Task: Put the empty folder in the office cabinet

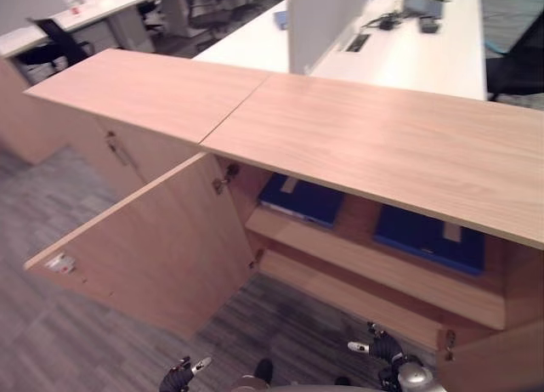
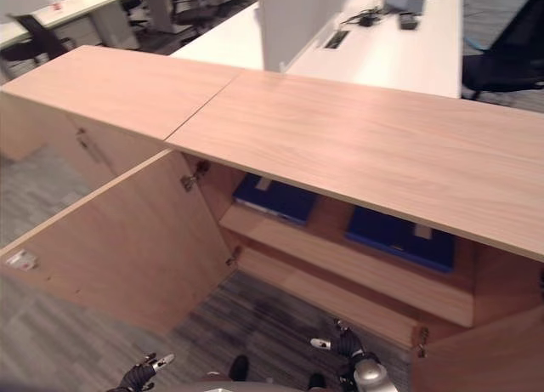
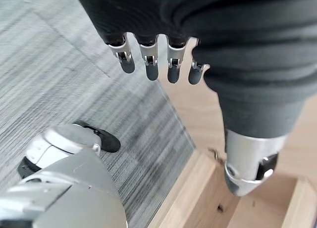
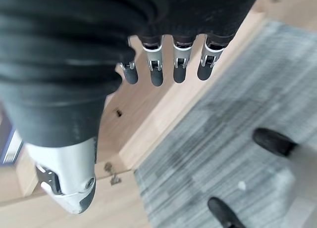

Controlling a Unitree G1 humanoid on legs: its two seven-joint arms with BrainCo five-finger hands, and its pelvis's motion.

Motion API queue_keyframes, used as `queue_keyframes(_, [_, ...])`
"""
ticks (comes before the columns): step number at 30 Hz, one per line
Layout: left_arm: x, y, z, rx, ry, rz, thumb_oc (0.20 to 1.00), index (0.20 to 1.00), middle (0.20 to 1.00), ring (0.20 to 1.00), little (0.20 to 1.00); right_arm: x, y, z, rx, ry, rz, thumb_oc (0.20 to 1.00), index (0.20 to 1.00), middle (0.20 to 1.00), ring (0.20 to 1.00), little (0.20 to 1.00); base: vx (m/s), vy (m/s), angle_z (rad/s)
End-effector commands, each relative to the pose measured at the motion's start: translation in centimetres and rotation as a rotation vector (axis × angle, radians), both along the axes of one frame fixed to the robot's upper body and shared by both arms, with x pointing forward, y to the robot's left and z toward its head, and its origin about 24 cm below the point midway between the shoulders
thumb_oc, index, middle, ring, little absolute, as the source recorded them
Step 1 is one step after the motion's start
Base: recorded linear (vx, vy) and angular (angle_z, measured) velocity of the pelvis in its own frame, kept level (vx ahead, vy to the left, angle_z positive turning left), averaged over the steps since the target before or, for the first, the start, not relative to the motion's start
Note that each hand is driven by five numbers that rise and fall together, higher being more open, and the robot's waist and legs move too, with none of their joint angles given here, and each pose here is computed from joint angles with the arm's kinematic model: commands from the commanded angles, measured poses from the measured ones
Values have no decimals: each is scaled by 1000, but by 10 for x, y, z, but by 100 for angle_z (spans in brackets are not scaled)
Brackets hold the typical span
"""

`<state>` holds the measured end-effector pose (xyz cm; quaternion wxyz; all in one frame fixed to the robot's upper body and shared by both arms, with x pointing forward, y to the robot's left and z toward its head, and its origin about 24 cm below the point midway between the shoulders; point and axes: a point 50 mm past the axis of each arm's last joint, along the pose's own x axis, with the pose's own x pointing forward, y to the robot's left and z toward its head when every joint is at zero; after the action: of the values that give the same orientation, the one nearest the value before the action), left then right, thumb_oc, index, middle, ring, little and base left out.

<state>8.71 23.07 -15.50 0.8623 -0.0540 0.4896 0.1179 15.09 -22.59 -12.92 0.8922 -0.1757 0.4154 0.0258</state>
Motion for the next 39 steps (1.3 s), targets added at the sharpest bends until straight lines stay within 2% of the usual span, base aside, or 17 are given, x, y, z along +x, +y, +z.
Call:
queue_keyframes(1, [40, 22, 19, 69, -142, 21, 1000, 1000, 1000, 1000, 1000, 29, 9, 19, 30, -163, -6, 1000, 1000, 1000, 1000, 1000, -223, 102, 100])
queue_keyframes(11, [46, 17, 21, 62, -166, -13, 1000, 1000, 1000, 1000, 1000, 16, -4, 12, 1, -107, -74, 1000, 1000, 1000, 1000, 1000, -56, 116, 75])
queue_keyframes(24, [48, 37, 28, 139, -155, -66, 1000, 1000, 1000, 1000, 1000, 39, 12, 19, 74, -178, -151, 1000, 1000, 1000, 1000, 1000, -2, 200, 37])
queue_keyframes(30, [65, 41, 41, 160, -243, -80, 1000, 1000, 1000, 1000, 1000, 40, 24, 18, 119, -182, -163, 1000, 1000, 1000, 1000, 1000, -32, 155, -11])
queue_keyframes(32, [81, 35, 51, 171, -309, -143, 1000, 1000, 1000, 1000, 1000, 30, 20, 14, 125, -168, -188, 1000, 1000, 1000, 1000, 1000, 59, 154, 41])
queue_keyframes(39, [95, 26, 63, 186, -395, -187, 1000, 1000, 1000, 1000, 1000, 18, 9, 11, 93, -147, -193, 1000, 1000, 1000, 1000, 1000, 43, -6, 38])
